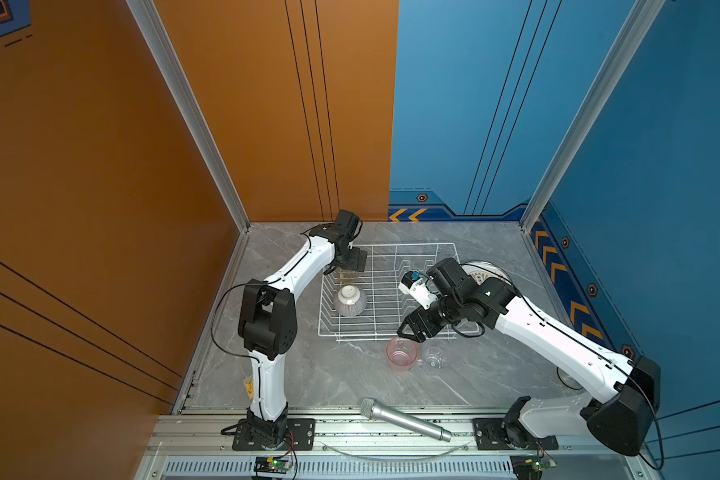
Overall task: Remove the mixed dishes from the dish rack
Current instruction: 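Open and raise the right gripper off the pink glass while left hovers over rack, then lower the left gripper onto the amber glass in the rack and grip it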
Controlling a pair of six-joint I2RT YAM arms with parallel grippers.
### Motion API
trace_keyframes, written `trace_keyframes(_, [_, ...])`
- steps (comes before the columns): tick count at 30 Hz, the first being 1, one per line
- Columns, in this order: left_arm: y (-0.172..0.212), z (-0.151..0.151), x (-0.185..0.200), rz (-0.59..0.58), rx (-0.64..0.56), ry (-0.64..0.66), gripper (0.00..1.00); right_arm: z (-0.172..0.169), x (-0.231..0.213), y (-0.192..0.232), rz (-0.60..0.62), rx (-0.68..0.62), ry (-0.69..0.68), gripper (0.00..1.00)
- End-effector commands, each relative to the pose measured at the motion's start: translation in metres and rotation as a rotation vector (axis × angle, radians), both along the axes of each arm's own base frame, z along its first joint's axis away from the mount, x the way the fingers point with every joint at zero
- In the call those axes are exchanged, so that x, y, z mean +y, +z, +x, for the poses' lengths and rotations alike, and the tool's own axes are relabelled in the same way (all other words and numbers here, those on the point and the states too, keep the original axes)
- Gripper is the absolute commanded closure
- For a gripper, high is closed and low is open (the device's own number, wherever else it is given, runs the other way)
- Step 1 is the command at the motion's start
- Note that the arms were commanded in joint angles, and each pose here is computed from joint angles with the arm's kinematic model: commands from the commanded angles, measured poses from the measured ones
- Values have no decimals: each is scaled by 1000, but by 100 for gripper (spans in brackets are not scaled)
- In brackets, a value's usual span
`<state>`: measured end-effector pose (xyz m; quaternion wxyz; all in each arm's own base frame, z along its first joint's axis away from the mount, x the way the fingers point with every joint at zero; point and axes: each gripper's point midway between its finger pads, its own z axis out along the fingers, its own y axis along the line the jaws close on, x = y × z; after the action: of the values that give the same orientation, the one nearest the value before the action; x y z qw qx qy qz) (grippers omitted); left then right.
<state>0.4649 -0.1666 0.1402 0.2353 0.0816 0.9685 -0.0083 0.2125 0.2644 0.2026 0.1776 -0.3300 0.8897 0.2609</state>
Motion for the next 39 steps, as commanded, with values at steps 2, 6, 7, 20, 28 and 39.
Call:
trace_keyframes(2, [-6, 5, 1, 33, 27, -21, 1, 0, 2, 0, 33, 13, -3, 18])
trace_keyframes(6, [-15, 10, 0, 53, 45, -23, 2, 8, -5, -3, 40, 20, -35, 18])
trace_keyframes(7, [-16, 11, 0, 58, 47, -21, 2, 9, -5, -4, 41, 23, -39, 18])
trace_keyframes(20, [-36, 18, -3, 83, 89, -37, 10, 16, -8, -8, 57, 36, -67, 17])
trace_keyframes(28, [-46, 18, -4, 90, 116, -56, 21, 17, -8, -12, 57, 48, -73, 17])
trace_keyframes(39, [-37, 11, -6, 19, 127, -73, 55, 20, -6, -12, 72, 50, -82, 17])
